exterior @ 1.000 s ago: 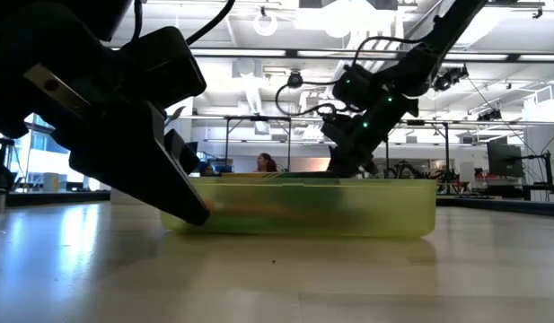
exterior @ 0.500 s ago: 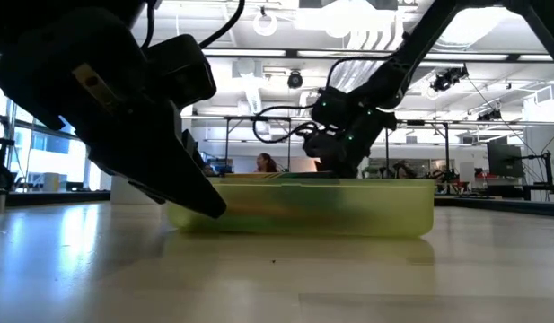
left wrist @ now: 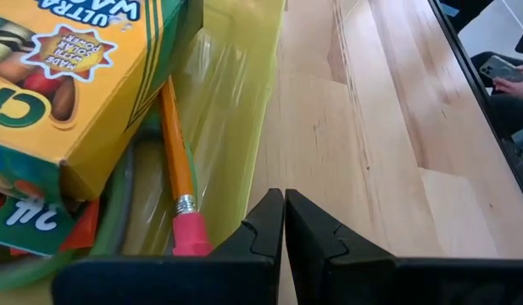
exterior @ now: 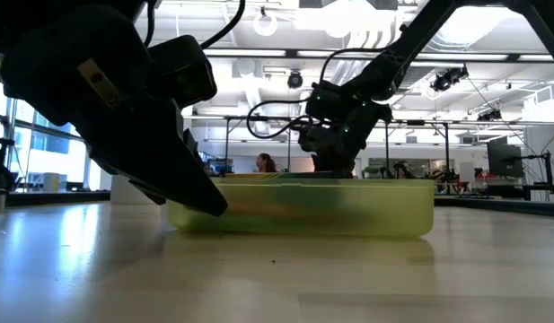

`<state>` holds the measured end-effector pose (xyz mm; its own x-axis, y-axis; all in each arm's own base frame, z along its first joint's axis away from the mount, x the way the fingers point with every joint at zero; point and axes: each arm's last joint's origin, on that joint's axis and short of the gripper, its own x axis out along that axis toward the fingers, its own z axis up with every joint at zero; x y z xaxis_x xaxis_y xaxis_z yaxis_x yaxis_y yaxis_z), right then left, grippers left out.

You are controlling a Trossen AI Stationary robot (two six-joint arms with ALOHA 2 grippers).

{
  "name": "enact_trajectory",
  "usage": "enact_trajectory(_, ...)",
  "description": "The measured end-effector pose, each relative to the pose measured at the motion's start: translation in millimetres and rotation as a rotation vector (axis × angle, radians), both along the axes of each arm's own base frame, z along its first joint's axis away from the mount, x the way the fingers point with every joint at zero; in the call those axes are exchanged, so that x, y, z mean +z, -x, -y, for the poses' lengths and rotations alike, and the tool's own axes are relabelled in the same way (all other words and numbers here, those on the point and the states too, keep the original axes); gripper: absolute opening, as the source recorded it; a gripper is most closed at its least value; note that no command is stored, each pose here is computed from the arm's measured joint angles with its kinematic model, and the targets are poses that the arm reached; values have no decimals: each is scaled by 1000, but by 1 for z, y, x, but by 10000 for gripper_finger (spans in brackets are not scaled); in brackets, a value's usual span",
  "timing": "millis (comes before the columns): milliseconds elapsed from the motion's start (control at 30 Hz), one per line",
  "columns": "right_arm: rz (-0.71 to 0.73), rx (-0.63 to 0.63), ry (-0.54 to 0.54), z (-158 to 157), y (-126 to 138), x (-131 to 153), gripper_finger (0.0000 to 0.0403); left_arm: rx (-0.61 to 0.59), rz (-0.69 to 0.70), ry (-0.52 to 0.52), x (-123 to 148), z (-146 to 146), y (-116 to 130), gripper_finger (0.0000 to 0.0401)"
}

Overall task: Pack school essentials
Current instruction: Close the yellow box

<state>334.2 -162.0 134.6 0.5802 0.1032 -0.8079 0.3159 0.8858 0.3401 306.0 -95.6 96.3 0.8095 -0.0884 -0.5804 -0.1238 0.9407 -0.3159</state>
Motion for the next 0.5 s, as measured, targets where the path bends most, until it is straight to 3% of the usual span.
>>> enact_trajectory(500,-11,47,-31,-7,-4,-4,0,13,2,2,0,-3,-1,5)
